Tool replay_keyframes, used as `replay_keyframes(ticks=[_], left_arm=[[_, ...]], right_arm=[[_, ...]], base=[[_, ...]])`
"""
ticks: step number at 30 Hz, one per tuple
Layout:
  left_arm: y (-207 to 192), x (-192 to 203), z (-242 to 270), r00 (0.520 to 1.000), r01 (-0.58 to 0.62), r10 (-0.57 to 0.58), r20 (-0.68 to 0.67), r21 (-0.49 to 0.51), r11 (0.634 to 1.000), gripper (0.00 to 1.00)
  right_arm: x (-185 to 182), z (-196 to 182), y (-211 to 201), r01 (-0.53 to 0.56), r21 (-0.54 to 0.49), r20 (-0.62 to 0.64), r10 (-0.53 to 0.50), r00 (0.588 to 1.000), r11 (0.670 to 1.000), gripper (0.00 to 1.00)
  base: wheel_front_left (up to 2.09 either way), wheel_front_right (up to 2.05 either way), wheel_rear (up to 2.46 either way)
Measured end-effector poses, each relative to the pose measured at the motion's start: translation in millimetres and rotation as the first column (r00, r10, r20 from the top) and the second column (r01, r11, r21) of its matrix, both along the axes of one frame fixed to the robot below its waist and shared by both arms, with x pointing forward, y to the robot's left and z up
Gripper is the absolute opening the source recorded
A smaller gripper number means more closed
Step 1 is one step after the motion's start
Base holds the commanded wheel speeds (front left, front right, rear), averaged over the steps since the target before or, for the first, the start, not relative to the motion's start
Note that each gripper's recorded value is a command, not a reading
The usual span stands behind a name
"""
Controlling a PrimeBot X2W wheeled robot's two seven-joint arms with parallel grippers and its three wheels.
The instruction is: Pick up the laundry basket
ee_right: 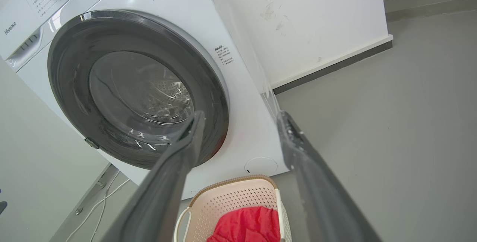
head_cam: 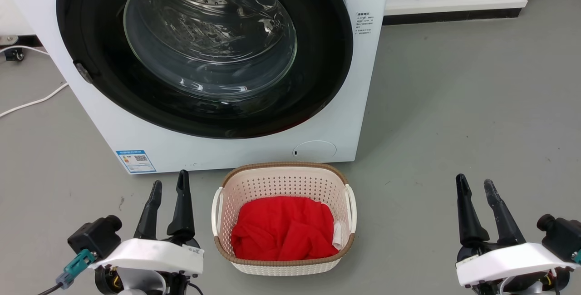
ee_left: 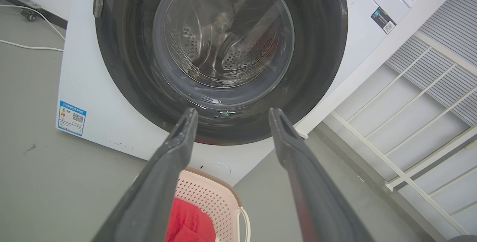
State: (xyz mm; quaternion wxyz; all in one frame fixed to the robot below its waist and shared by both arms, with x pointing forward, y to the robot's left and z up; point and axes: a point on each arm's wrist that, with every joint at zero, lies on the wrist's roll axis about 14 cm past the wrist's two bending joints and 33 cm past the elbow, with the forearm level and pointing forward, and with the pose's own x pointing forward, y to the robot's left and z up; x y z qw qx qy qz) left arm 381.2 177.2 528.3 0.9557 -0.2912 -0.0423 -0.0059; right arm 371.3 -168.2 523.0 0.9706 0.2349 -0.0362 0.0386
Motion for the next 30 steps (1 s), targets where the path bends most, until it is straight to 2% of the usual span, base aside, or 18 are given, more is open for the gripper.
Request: replay_keyframes(ticks=[14,30], left_arm=[[-1,-1,4,1.000,-0.011,0.007,0.030,0.140,0.990,1.00],[-4,-4,6,0.998,-0.016,0.002,0.055,0.265,0.964,1.00]], right_arm=[[-2,4,6,-0.010,-0.144,0.036,0.015,0.999,0.990,1.00],[-5,5,13,-0.018,-0.270,0.064,0.036,0.997,0.963,1.00]], base=[[0.00,0.00,0.00],[0.00,0.00,0.00]])
